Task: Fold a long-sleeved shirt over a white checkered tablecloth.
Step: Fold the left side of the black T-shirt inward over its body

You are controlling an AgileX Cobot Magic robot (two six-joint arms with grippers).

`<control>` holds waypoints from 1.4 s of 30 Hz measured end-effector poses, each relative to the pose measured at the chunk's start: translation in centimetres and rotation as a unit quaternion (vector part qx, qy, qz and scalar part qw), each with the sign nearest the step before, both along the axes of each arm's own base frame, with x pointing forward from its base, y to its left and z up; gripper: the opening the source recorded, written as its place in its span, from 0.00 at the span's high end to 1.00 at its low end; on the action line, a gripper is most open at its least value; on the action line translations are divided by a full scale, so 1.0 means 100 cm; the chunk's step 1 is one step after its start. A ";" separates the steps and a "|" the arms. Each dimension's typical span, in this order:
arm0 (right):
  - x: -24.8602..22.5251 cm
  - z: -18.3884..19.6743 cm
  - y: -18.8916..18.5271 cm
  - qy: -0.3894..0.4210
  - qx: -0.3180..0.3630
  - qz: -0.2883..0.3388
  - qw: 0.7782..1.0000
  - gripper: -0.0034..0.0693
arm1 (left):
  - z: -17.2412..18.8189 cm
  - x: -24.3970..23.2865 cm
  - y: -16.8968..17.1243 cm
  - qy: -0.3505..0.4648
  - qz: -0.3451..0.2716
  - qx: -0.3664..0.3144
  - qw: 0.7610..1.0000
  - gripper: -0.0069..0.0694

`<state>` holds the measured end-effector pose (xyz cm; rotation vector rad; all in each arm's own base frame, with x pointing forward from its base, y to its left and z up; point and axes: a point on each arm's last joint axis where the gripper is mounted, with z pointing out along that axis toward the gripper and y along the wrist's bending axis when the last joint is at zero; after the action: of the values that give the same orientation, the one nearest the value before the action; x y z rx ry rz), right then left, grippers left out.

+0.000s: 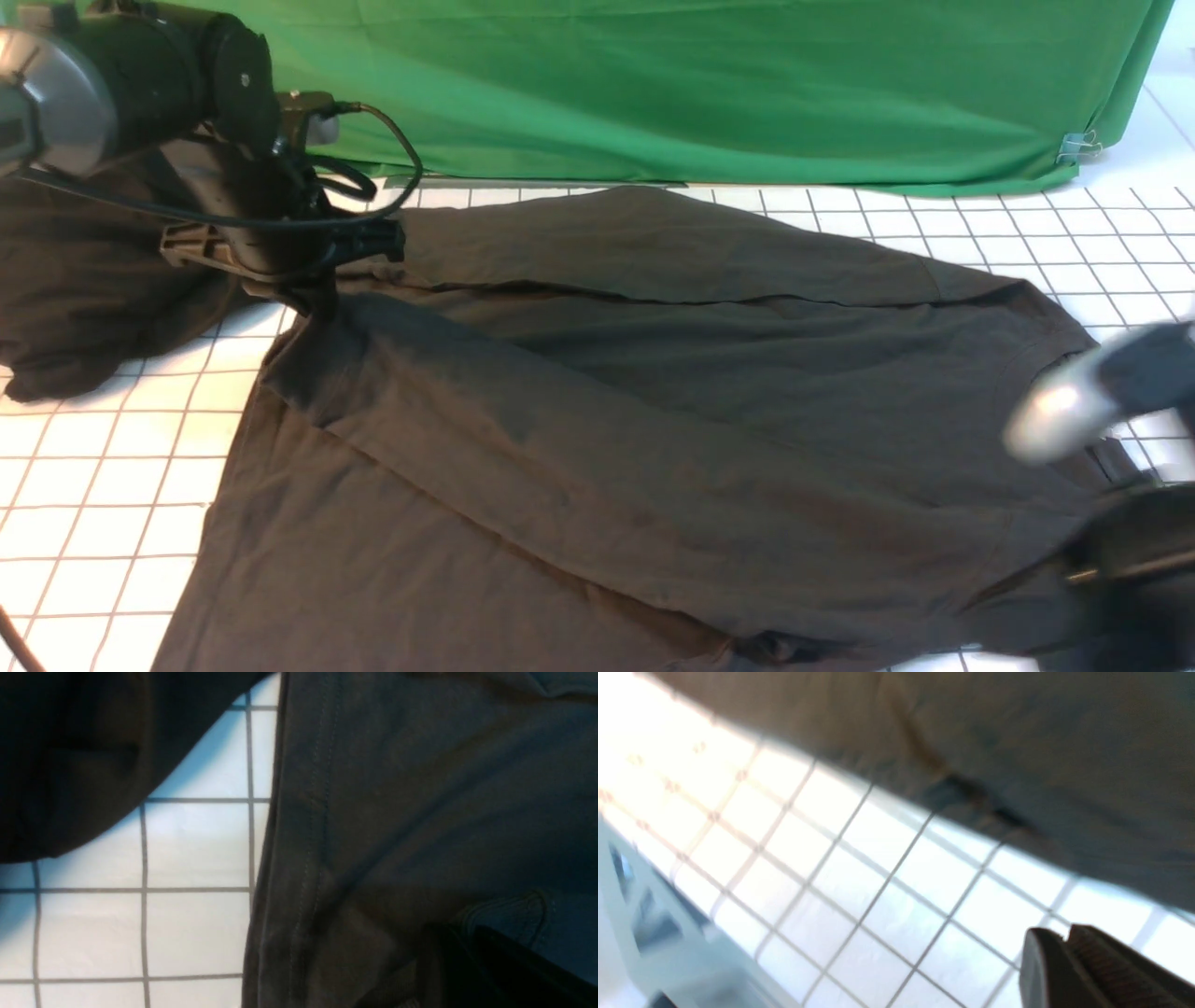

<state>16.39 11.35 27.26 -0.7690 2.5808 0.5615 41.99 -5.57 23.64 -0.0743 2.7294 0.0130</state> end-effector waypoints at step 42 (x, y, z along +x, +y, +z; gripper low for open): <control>0.023 -0.090 0.056 0.062 -0.082 -0.012 0.995 0.91 | -0.003 -0.007 0.001 0.044 -0.004 -0.011 0.999 0.89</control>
<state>18.72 16.92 18.22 -0.7760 2.7735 0.4053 41.29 -5.51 23.37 -0.0713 2.8175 -0.0157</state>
